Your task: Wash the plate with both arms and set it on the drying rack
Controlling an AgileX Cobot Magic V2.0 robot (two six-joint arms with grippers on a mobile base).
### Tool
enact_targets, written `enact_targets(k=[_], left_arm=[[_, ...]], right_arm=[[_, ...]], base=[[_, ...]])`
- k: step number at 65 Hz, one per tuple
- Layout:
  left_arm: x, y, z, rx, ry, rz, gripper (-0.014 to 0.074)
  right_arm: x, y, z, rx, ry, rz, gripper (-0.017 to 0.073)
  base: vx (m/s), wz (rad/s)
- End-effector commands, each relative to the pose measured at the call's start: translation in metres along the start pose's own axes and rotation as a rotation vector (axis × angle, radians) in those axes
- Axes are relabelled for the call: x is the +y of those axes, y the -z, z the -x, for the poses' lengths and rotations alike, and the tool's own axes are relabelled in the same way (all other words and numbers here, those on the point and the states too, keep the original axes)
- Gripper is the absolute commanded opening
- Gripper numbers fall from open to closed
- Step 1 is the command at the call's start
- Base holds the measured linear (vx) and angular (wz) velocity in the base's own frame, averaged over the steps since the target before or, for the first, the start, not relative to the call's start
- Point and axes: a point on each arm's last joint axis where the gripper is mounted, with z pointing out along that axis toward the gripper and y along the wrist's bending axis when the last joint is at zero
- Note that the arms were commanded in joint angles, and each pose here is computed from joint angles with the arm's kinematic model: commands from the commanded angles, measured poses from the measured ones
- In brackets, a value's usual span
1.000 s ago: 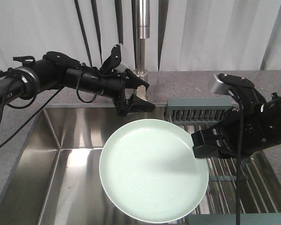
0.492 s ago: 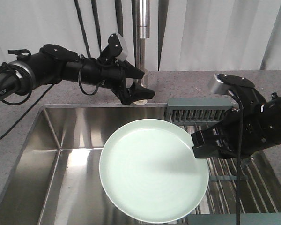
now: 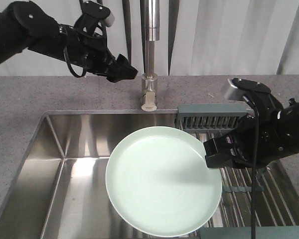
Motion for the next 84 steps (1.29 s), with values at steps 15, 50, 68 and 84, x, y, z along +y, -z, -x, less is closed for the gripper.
enact_targets(k=[15, 50, 68, 84], left_arm=[[-0.018, 0.089, -0.012, 0.003, 0.177, 0.287, 0.0496], [-0.082, 0.183, -0.118, -0.057, 0.325, 0.402, 0.0496], [-0.111, 0.207, -0.174, -0.084, 0.395, 0.401, 0.0496], [-0.133, 0.228, -0.218, -0.089, 0.387, 0.408, 0.0496]], right_arm=[[0.009, 0.014, 0.006, -0.080, 0.015, 0.027, -0.0001], [0.009, 0.014, 0.006, -0.080, 0.015, 0.027, -0.0001], [0.009, 0.014, 0.006, -0.080, 0.015, 0.027, -0.0001], [0.009, 0.014, 0.006, -0.080, 0.015, 0.027, -0.0001]], base=[[0.00, 0.00], [0.00, 0.00], [0.00, 0.00], [0.00, 0.00]])
